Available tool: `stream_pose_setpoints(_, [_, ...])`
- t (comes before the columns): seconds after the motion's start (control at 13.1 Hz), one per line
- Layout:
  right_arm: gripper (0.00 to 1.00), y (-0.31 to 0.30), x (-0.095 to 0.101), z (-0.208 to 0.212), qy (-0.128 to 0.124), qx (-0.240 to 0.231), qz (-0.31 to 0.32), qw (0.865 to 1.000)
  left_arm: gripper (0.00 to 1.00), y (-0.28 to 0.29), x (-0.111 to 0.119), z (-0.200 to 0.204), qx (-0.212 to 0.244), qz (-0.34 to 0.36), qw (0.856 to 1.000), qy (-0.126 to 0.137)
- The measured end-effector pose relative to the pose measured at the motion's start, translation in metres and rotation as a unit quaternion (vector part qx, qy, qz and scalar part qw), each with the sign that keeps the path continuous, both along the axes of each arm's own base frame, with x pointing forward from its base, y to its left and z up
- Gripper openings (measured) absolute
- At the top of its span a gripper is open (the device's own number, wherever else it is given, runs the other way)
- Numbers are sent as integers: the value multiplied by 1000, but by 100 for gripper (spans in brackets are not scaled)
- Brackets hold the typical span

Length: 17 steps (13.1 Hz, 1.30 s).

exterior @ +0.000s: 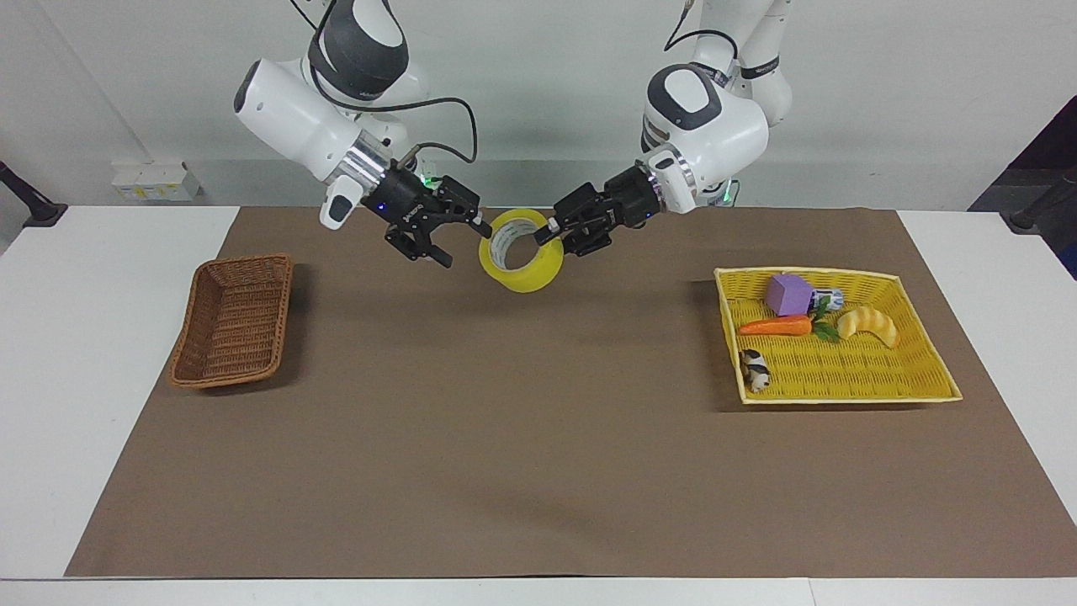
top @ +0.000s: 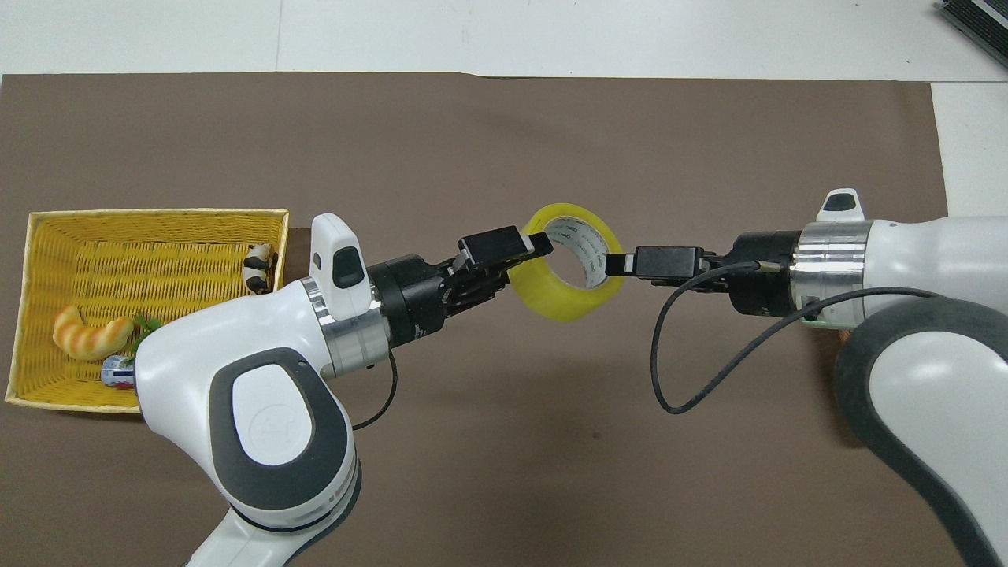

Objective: Move tape to another basket
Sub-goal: 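Grasp the tape roll with the right gripper from the left gripper, then carry the tape with the right gripper while the left gripper withdraws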

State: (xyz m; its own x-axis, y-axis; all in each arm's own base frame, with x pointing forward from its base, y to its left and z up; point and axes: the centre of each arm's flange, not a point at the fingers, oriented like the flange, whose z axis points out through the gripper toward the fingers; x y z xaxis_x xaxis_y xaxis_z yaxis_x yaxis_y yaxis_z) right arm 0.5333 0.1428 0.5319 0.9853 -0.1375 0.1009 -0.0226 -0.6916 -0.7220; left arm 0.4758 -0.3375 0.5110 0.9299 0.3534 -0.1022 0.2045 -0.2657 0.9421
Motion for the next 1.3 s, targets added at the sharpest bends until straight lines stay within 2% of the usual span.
stream_pose_setpoints(0.23, [100, 0, 7, 4, 11, 11, -33, 999, 55, -9, -8, 2, 1, -5, 1000, -2])
stream_pose_setpoints(0.46, [100, 27, 5, -4, 28, -1, -21, 999, 55, -16, -14, 4, 1, -10, 1000, -5])
stream_pose_setpoints(0.61, [92, 40, 5, -15, 35, -10, -8, 999, 55, -18, -17, 5, 5, -6, 1000, -7])
stream_pose_setpoints(0.69, [83, 39, 6, -16, 36, -10, -9, 999, 55, -19, -17, 4, 5, -7, 1000, -7])
stream_pose_setpoints(0.91, [43, 33, 8, -19, 43, -12, -12, 999, 55, -16, -16, 8, 5, 0, 1000, -10])
stream_pose_setpoints(0.99, [39, 34, 7, -19, 43, -13, -11, 999, 55, -15, -15, 8, 4, 1, 1000, -9])
stream_pose_setpoints(1.3, [39, 34, 7, -19, 47, -13, -13, 999, 55, -15, -15, 8, 3, 3, 1000, -4])
